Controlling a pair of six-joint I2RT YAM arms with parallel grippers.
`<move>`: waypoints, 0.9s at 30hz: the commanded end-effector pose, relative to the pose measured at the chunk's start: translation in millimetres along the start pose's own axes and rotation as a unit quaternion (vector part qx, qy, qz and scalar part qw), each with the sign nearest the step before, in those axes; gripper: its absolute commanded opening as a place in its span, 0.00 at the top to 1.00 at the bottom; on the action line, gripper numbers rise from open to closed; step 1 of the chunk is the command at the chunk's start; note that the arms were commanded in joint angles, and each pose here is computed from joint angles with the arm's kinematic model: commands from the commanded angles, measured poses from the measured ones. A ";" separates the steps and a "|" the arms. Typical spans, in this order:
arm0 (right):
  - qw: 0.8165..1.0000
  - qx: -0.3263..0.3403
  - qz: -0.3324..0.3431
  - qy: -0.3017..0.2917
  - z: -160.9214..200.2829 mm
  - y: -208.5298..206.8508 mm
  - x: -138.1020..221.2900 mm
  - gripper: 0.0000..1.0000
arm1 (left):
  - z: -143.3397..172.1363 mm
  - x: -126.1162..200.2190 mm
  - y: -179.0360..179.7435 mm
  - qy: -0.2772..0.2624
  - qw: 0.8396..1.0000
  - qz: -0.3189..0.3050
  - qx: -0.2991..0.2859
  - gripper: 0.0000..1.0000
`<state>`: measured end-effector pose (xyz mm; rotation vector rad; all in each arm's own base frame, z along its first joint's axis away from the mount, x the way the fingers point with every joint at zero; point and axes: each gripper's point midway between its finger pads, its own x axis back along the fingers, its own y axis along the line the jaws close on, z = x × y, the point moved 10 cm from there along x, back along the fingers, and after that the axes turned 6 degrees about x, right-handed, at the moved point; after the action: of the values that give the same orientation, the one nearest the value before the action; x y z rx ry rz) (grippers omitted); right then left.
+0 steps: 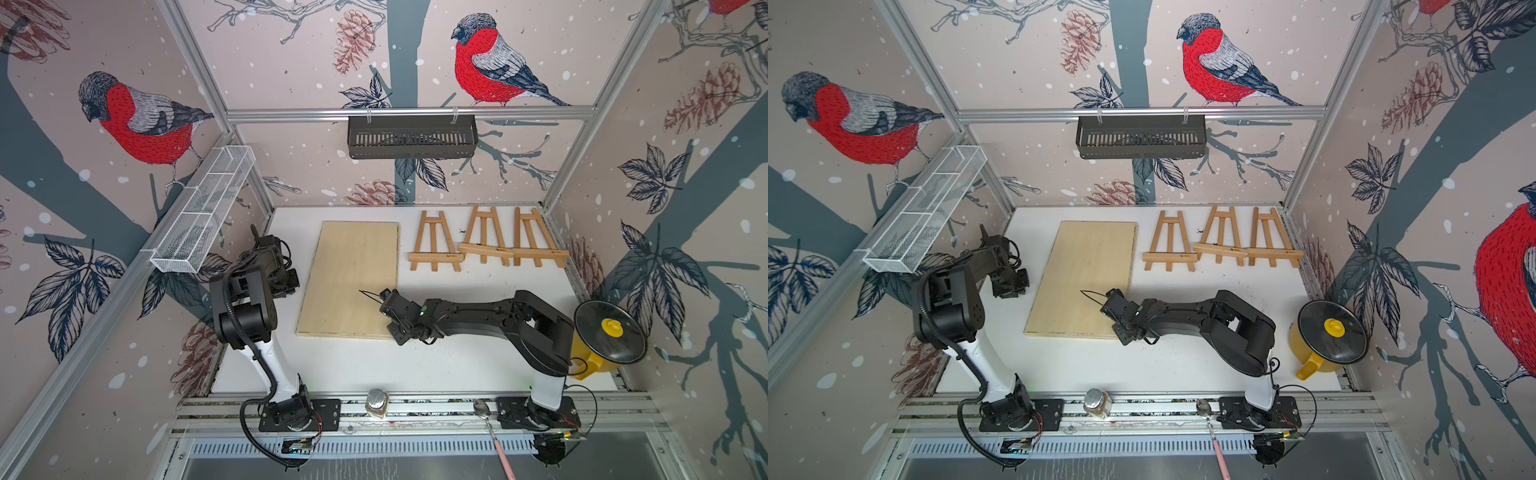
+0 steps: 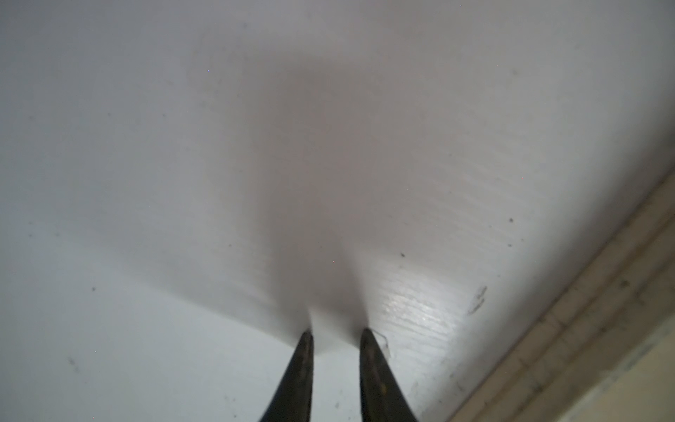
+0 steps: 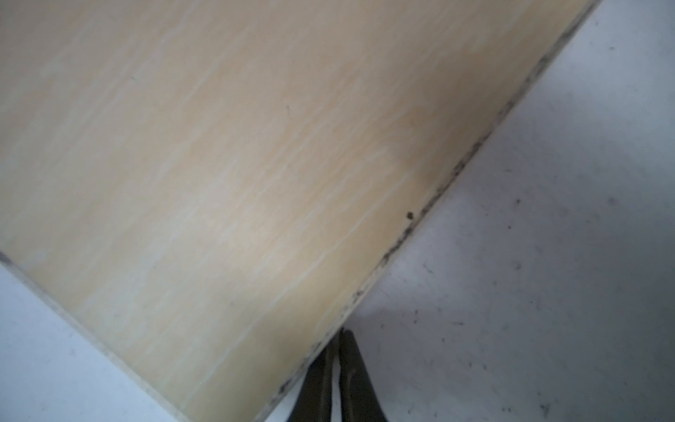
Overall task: Disassemble the easel
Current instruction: Adjust the drawing board, then reset both arms
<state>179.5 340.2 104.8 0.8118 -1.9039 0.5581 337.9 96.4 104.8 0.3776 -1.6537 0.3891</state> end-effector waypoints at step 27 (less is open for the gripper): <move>0.934 -0.263 0.101 -0.219 76.6 -196.0 152.8 0.64 | 19.5 154.0 -18.0 -0.274 0.953 0.115 -0.064 0.73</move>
<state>228.3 117.5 209.3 0.4054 -2.3628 -0.0273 311.1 77.0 235.4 0.3044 -2.1380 0.3858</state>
